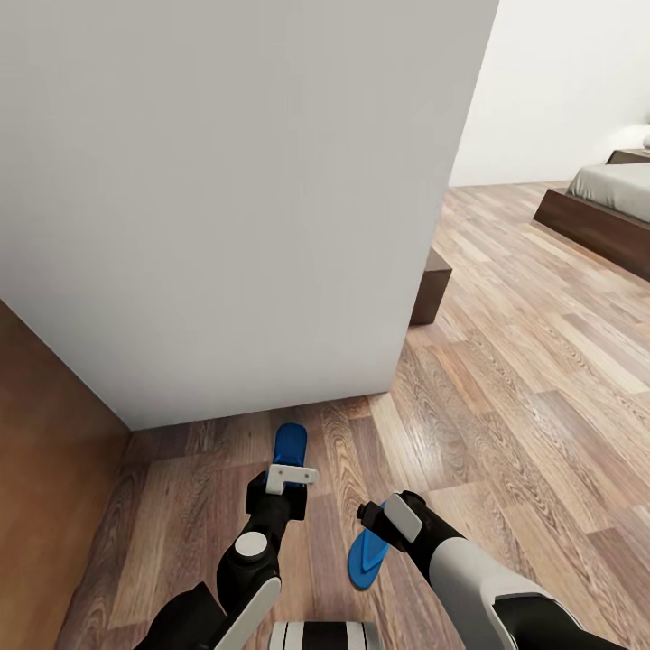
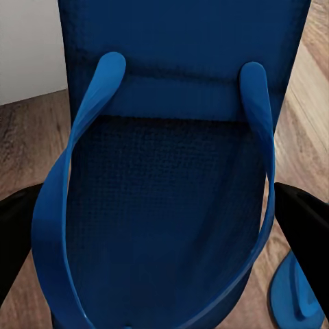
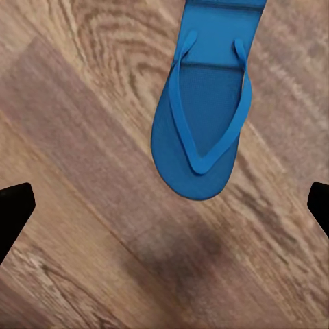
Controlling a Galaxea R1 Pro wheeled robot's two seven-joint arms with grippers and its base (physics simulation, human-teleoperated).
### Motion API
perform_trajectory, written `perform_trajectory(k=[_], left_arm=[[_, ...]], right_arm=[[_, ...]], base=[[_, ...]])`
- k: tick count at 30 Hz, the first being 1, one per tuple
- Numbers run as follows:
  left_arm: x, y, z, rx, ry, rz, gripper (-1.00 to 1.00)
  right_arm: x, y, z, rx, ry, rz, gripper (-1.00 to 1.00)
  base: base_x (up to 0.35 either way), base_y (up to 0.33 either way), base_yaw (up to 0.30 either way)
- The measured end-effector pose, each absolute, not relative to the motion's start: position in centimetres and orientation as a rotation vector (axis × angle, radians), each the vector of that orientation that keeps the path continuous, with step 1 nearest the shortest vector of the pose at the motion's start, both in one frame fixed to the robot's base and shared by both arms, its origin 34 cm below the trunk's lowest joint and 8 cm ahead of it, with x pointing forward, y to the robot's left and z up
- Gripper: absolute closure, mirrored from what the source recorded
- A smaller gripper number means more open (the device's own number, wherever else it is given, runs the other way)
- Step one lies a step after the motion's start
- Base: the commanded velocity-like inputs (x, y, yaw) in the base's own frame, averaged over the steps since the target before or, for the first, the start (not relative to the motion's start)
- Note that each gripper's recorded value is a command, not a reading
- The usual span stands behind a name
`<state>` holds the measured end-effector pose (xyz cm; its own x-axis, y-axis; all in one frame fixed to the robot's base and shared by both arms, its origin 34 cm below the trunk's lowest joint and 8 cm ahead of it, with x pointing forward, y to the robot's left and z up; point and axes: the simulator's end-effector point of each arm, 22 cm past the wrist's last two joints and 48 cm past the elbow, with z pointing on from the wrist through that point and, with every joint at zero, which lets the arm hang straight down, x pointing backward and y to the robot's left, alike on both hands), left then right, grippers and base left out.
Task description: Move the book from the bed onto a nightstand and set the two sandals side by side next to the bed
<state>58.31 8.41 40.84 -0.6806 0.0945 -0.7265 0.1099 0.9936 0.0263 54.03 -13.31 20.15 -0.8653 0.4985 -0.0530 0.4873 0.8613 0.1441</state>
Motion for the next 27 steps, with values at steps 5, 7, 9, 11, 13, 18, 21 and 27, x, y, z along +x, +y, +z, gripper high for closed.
perform_trajectory(k=[5,7,9,11,13,18,21,27], left_arm=[[58.0,8.4,39.9,0.142,2.324,-0.026,1.00],[57.9,8.4,39.5,0.142,2.324,-0.026,1.00],[57.8,8.4,39.0,0.143,2.328,-0.026,1.00],[57.7,8.4,38.6,0.143,2.336,-0.027,1.00],[57.6,8.4,38.2,0.143,2.344,-0.028,1.00],[57.3,8.4,37.1,0.143,2.365,-0.029,1.00],[57.1,8.3,36.5,0.145,2.377,-0.031,1.00],[56.5,7.8,35.2,0.161,2.401,-0.041,1.00]], right_arm=[[53.9,-13.4,19.3,0.784,2.938,0.190,-1.00],[54.1,-13.6,18.8,0.791,2.922,0.184,-1.00],[54.1,-13.7,18.4,0.799,2.912,0.176,-1.00],[54.2,-13.9,18.0,0.809,2.900,0.165,-1.00],[54.1,-14.0,17.7,0.816,2.899,0.158,-1.00],[53.6,-14.2,16.7,0.830,2.904,0.145,-1.00],[53.2,-14.2,16.1,0.836,2.912,0.140,-1.00],[52.4,-14.2,15.0,0.836,2.936,0.128,-1.00]], base=[[0.000,0.000,0.000],[0.000,0.000,0.000],[0.000,0.000,0.000],[0.000,0.000,0.000],[0.000,0.000,0.000],[0.000,0.000,0.000],[0.000,0.000,0.000],[0.000,0.000,0.000]])
